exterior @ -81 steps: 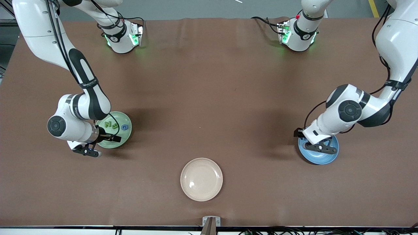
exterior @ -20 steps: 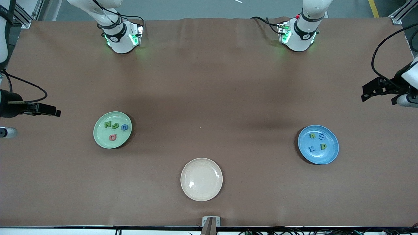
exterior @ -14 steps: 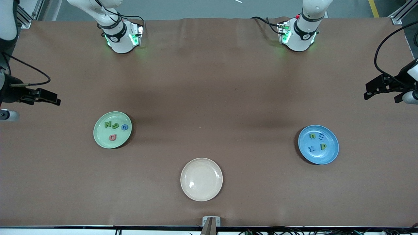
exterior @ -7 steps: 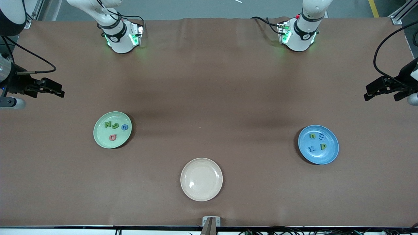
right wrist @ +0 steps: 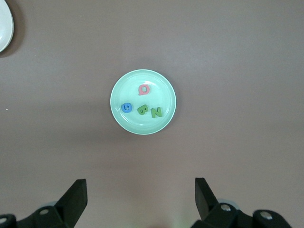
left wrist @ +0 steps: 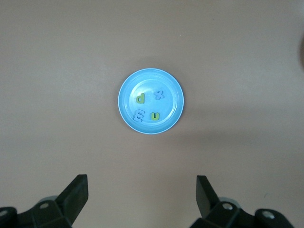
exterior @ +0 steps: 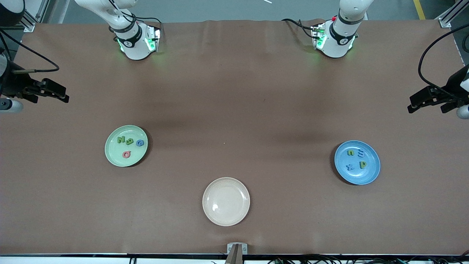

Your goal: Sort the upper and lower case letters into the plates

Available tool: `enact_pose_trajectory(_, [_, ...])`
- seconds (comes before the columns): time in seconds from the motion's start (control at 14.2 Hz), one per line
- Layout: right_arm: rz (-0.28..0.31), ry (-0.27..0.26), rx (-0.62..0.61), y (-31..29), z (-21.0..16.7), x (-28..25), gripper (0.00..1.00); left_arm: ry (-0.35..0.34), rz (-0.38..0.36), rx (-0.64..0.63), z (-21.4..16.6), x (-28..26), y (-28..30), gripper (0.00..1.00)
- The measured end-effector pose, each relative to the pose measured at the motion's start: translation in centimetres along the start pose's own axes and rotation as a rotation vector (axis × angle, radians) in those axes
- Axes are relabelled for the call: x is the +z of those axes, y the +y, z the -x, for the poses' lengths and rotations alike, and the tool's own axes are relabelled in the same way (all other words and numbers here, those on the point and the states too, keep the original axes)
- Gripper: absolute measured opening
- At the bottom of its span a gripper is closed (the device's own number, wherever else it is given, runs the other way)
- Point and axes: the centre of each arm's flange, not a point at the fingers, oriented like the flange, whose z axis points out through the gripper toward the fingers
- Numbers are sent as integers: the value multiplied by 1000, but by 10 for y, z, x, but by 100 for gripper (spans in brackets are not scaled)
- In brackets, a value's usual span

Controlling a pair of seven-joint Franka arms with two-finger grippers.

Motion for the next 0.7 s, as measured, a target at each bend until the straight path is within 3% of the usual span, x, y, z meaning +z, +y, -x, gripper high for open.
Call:
enact_pose_trajectory(0.28, [0,13,1,1,8,-10,100,15,5,0,-1,-7,1,100])
enact_pose_trajectory(0.7, [-1,-7,-1,-1,12,-10,100,44,5,-6,-2,-21,-2,100])
